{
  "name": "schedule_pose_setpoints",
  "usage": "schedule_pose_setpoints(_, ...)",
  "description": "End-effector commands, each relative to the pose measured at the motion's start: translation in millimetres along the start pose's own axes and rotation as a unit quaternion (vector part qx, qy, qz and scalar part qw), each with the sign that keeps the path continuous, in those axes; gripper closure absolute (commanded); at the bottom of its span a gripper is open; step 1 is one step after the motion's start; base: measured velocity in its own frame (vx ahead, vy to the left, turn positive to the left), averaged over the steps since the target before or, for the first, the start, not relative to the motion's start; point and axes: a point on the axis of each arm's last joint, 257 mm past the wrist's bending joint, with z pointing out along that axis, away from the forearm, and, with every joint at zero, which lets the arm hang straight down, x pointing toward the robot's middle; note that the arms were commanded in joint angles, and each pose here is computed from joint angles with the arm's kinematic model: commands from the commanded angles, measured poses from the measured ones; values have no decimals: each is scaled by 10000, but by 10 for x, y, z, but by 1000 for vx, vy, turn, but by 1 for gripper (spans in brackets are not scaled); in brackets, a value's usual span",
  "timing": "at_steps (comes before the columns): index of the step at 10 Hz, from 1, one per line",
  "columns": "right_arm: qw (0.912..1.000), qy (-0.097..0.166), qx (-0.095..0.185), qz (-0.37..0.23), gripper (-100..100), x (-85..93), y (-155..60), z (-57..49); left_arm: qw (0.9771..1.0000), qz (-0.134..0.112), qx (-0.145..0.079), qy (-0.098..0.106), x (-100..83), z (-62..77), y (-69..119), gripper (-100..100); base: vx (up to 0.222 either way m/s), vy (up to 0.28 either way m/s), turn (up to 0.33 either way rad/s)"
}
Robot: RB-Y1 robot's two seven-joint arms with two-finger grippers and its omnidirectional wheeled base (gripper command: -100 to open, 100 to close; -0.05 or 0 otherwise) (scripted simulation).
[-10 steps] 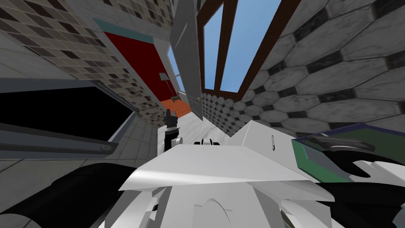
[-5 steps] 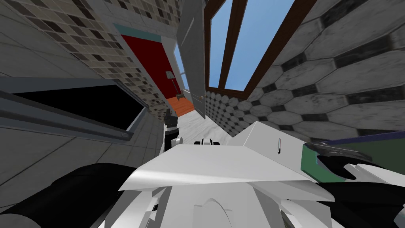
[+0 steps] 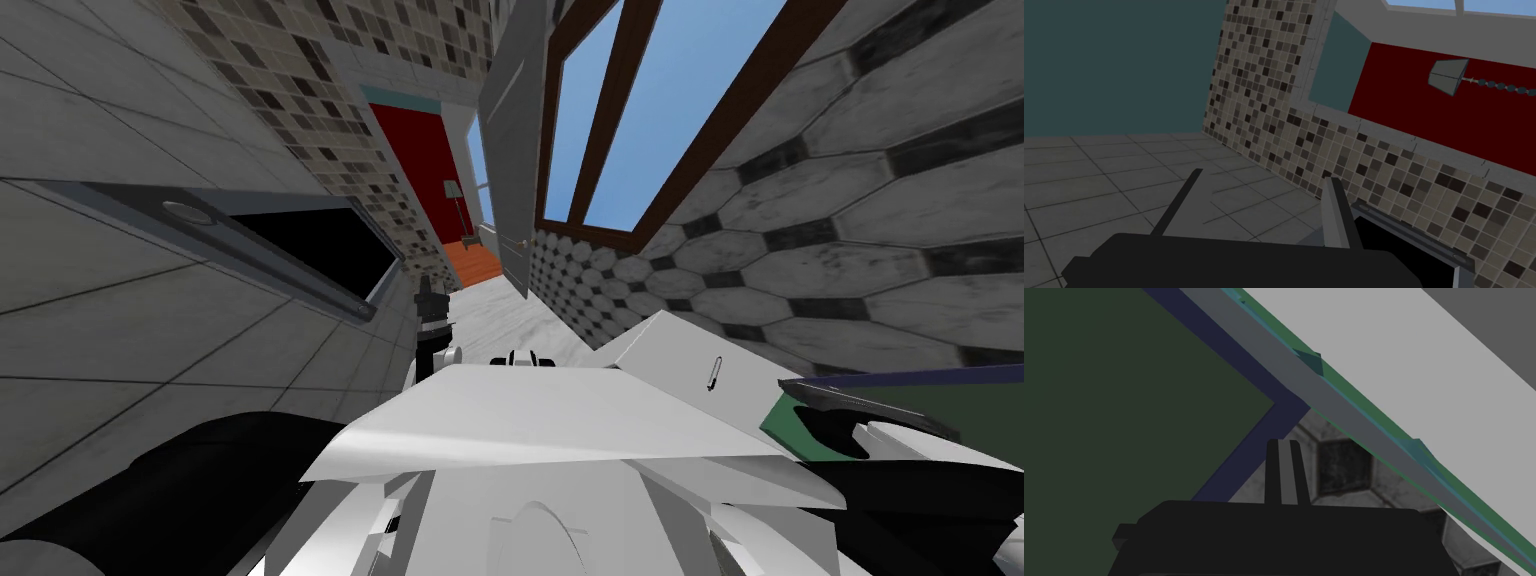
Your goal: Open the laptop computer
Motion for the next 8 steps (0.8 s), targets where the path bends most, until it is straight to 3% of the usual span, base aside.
schedule_pose_setpoints(1, 9988, 416, 247, 108, 100, 457, -115, -38, 10000, 1, -1, 0, -1, -1, 1, 0, -26, -6, 120)
schedule_pose_setpoints(3, 9988, 459, 182, 34, 100, 510, -50, -49, 10000, 4, -3, -1, -3, -2, 1, 0, 32, -7, -36)
schedule_pose_setpoints(4, 9955, 707, 599, 194, 100, 749, -396, -81, 10000, 4, -3, -1, -3, -2, 1, 0, -150, 10, 386)
schedule_pose_setpoints(5, 9930, 857, 750, 297, 100, 912, -486, -122, 10000, 1, 0, 0, 0, 0, 0, 0, -203, 45, 462)
schedule_pose_setpoints(6, 9916, 848, 889, 394, 100, 934, -568, -137, 10000, 1, -1, 0, 0, 0, 0, 0, -144, 37, 299)
schedule_pose_setpoints(8, 9905, 959, 957, 256, 100, 1063, -538, -183, 10000, 3, -2, 0, -2, -2, 1, 0, -39, 7, 64)
